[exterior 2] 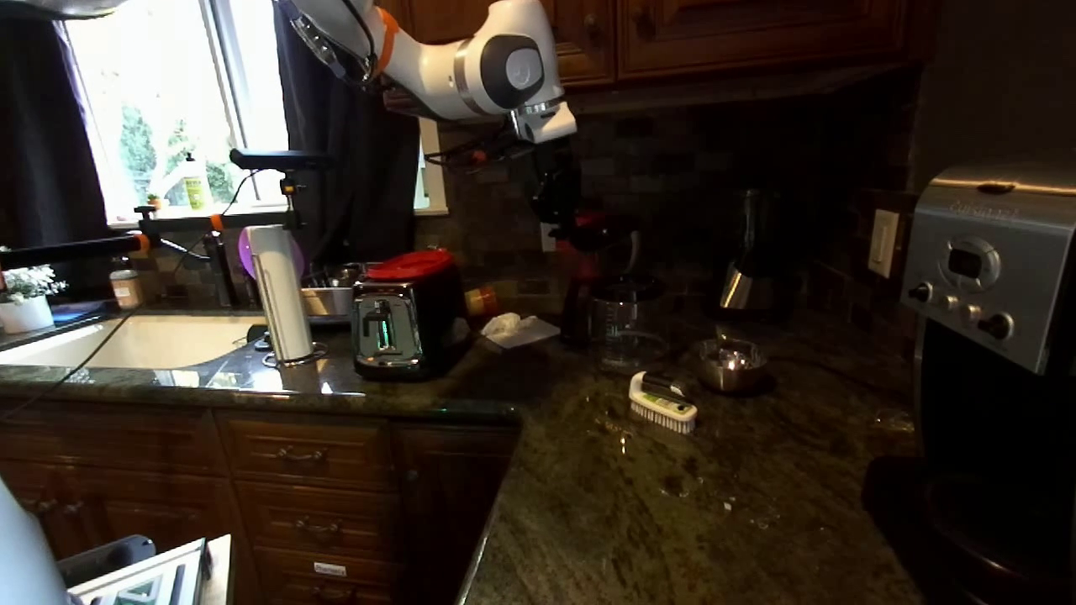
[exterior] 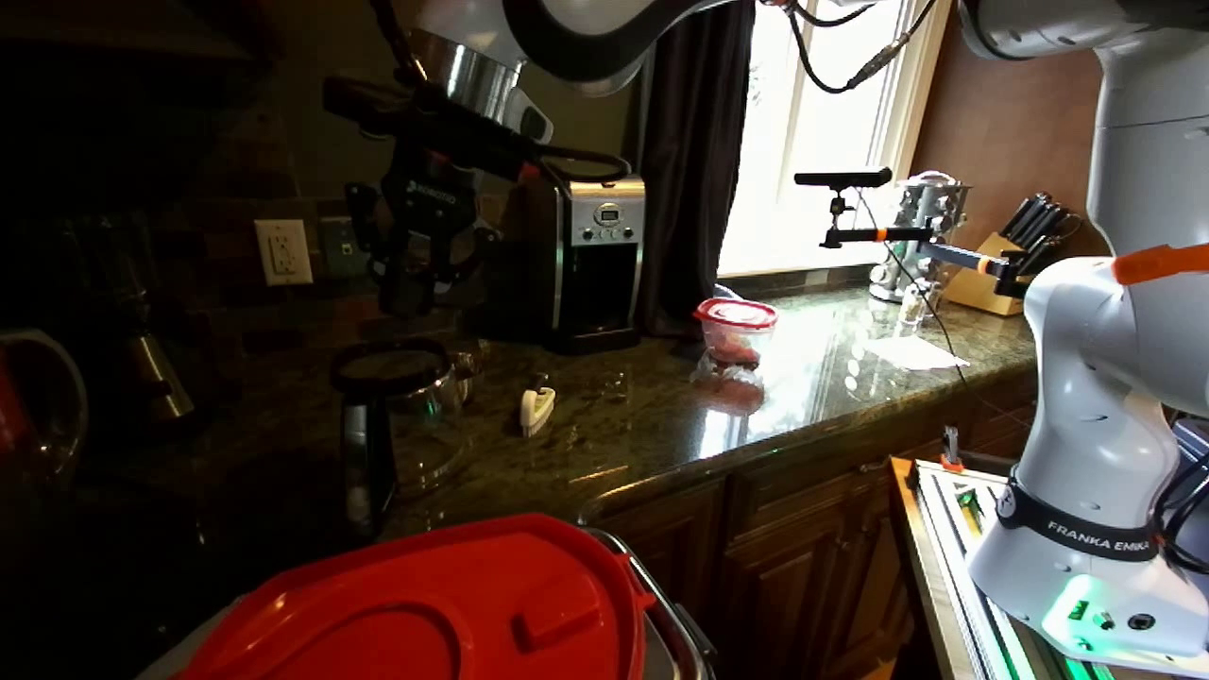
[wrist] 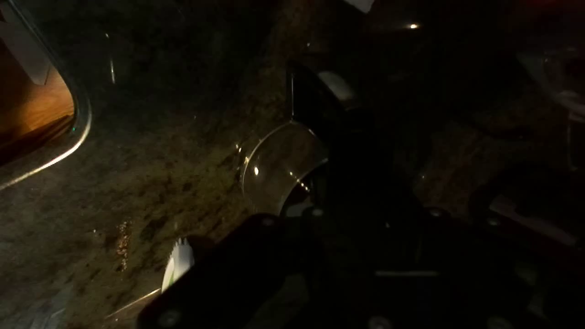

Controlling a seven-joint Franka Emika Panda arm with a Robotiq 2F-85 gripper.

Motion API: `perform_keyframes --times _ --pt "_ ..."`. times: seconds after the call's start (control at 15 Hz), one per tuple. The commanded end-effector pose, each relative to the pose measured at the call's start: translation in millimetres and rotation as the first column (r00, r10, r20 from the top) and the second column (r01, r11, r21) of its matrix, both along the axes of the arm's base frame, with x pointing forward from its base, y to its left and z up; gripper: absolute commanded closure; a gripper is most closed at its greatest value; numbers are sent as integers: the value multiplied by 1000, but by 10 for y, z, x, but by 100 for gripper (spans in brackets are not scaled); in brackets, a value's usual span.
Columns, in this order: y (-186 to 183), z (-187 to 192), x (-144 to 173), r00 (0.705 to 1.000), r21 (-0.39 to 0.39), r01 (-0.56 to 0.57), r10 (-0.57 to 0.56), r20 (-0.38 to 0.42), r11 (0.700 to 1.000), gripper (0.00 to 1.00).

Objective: Pick up the black lid and put it on the coffee jug

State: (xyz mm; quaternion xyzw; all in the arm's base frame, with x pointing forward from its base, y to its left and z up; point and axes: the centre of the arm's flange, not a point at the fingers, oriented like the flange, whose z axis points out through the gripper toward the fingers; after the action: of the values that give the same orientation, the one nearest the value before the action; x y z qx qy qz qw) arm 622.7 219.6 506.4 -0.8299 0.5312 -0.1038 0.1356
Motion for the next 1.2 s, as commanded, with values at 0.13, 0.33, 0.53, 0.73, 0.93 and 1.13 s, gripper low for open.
perform_keyframes --times 0.13,0.33,0.53,0.73,0.93,1.13 --pt "-269 12 544 992 -45 13 -18 -124 999 91" --pt "-376 -74 696 989 -57 -14 5 -151 998 91" --pt "-420 -120 537 991 -58 -1 -7 -131 998 66" --pt "-406 -173 565 990 -50 -18 11 -138 999 91" --pt "-349 -413 689 991 -20 -39 36 -131 999 91" --pt "-262 -637 748 988 -11 -43 41 -148 999 91"
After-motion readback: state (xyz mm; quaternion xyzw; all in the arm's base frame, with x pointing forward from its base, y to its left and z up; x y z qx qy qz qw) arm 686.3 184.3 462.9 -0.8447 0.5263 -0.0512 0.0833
